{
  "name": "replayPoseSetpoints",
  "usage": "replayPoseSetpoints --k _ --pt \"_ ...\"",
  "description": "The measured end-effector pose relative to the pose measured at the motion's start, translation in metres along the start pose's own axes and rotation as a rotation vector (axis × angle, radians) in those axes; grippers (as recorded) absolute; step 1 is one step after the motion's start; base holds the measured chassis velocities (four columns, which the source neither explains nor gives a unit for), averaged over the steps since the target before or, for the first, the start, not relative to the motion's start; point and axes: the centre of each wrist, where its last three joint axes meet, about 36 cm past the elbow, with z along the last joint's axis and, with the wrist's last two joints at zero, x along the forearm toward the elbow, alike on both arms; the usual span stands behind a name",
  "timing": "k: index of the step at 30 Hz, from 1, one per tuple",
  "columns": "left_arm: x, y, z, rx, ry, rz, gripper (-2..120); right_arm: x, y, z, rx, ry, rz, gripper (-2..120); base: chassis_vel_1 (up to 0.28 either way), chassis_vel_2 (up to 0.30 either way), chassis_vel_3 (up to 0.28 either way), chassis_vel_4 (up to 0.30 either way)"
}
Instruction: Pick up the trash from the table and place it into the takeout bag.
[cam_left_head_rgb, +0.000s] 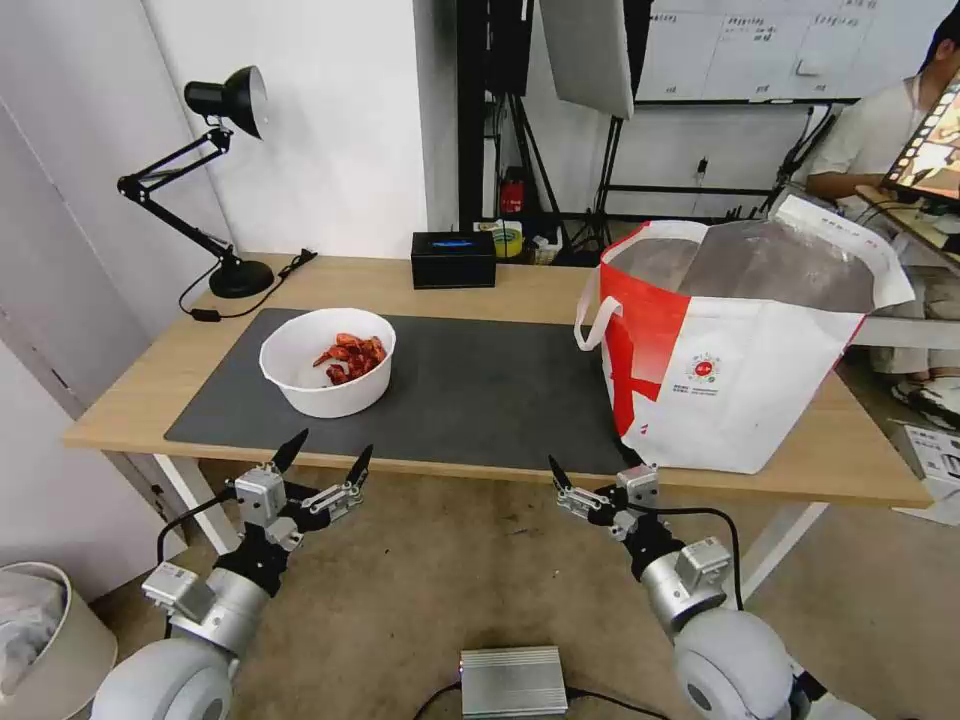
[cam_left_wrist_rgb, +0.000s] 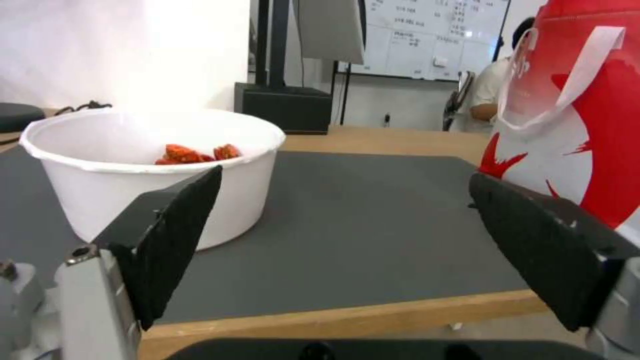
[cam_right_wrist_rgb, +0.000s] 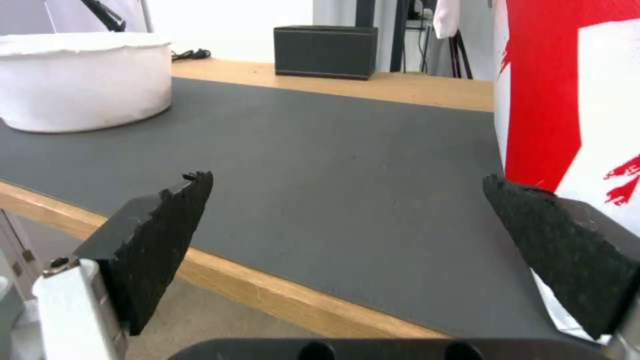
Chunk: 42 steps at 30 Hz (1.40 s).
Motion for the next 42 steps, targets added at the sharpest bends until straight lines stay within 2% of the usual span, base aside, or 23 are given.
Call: replayPoseSetpoints --k 6,9,10,13,14,16,17,18,19,20,21,28,33,42 --pt "-0.010 0.010 -0.013 0.006 -0.021 -0.020 100 0.000 0.000 0.000 -0.001 0.000 0.000 100 0.000 0.000 0.000 0.000" --pt "-0.024 0.028 -0.037 0.000 -0.020 -0.047 100 0.000 0.000 0.000 -0.001 0.000 0.000 100 0.000 0.000 0.000 0.000" --pt "-0.024 0.028 -0.037 0.000 -0.020 -0.047 100 0.000 0.000 0.000 -0.001 0.000 0.000 100 0.000 0.000 0.000 0.000" --pt "-0.035 0.053 -0.062 -0.012 0.003 -0.068 100 0.000 0.000 0.000 -0.001 0.000 0.000 100 0.000 0.000 0.000 0.000" --pt "-0.035 0.053 -0.062 -0.012 0.003 -0.068 100 0.000 0.000 0.000 -0.001 0.000 0.000 100 0.000 0.000 0.000 0.000" --pt "-0.045 0.068 -0.086 -0.008 0.043 -0.065 100 0.000 0.000 -0.001 -0.001 -0.001 0.000 100 0.000 0.000 0.000 0.000" --pt "-0.045 0.068 -0.086 -0.008 0.043 -0.065 100 0.000 0.000 -0.001 -0.001 -0.001 0.000 100 0.000 0.000 0.000 0.000" --pt "-0.058 0.082 -0.103 0.033 0.090 -0.083 100 0.000 0.000 -0.001 -0.001 -0.001 0.000 100 0.000 0.000 0.000 0.000" --pt "-0.058 0.082 -0.103 0.033 0.090 -0.083 100 0.000 0.000 -0.001 -0.001 -0.001 0.000 100 0.000 0.000 0.000 0.000" --pt "-0.078 0.101 -0.119 0.075 0.128 -0.107 100 0.000 0.000 -0.001 -0.001 -0.001 0.000 100 0.000 0.000 0.000 0.000" --pt "-0.092 0.113 -0.133 0.091 0.144 -0.109 100 0.000 0.000 -0.001 -0.001 -0.001 -0.001 100 0.000 0.000 0.000 0.000" --pt "-0.122 0.129 -0.154 0.107 0.188 -0.103 100 0.000 0.000 -0.001 -0.001 -0.002 -0.001 100 0.000 0.000 0.000 0.000" --pt "-0.144 0.141 -0.168 0.127 0.237 -0.134 100 0.000 0.000 -0.001 -0.001 -0.002 -0.001 100 0.000 0.000 0.000 0.000" --pt "-0.150 0.162 -0.188 0.170 0.299 -0.173 100 0.000 0.000 -0.001 -0.001 -0.002 -0.001 100 0.000 0.000 0.000 0.000"
